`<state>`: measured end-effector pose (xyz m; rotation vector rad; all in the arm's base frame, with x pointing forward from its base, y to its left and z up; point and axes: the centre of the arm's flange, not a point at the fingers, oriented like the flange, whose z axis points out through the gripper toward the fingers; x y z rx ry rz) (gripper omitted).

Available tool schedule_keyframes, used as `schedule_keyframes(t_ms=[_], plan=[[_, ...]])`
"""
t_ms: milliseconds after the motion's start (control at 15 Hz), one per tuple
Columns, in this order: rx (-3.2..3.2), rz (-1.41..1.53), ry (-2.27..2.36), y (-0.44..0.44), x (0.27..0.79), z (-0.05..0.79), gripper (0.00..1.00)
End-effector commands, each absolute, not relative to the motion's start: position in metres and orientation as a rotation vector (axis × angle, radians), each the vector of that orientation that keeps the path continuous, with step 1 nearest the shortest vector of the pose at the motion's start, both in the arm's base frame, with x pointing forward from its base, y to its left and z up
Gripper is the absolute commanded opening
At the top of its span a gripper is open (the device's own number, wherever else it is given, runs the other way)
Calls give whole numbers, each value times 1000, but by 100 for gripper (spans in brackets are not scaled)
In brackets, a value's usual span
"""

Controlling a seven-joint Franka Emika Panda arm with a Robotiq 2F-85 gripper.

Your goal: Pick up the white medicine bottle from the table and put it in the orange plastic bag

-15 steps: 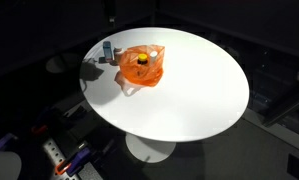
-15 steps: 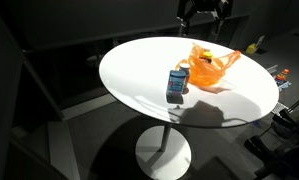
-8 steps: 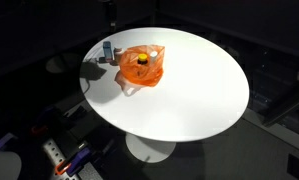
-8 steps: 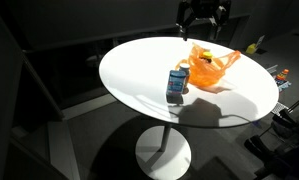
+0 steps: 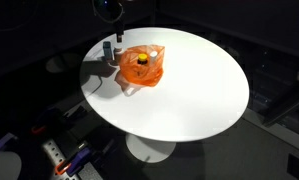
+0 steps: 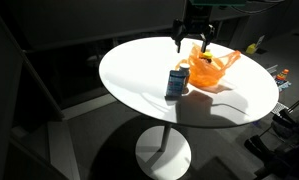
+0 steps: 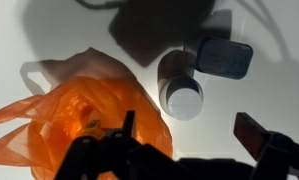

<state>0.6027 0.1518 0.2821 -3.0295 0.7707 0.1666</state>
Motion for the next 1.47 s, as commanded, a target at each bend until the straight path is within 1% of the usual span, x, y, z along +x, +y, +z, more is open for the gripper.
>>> schedule_keyframes(t_ms=[0,933,1067,1400], plan=[[-3025,172,776,158,609,267,100],[-3036,151,780,166,620,233,100],[-3039,149,778,166,622,230,73],[-3038,140,770,167,625,230,34]])
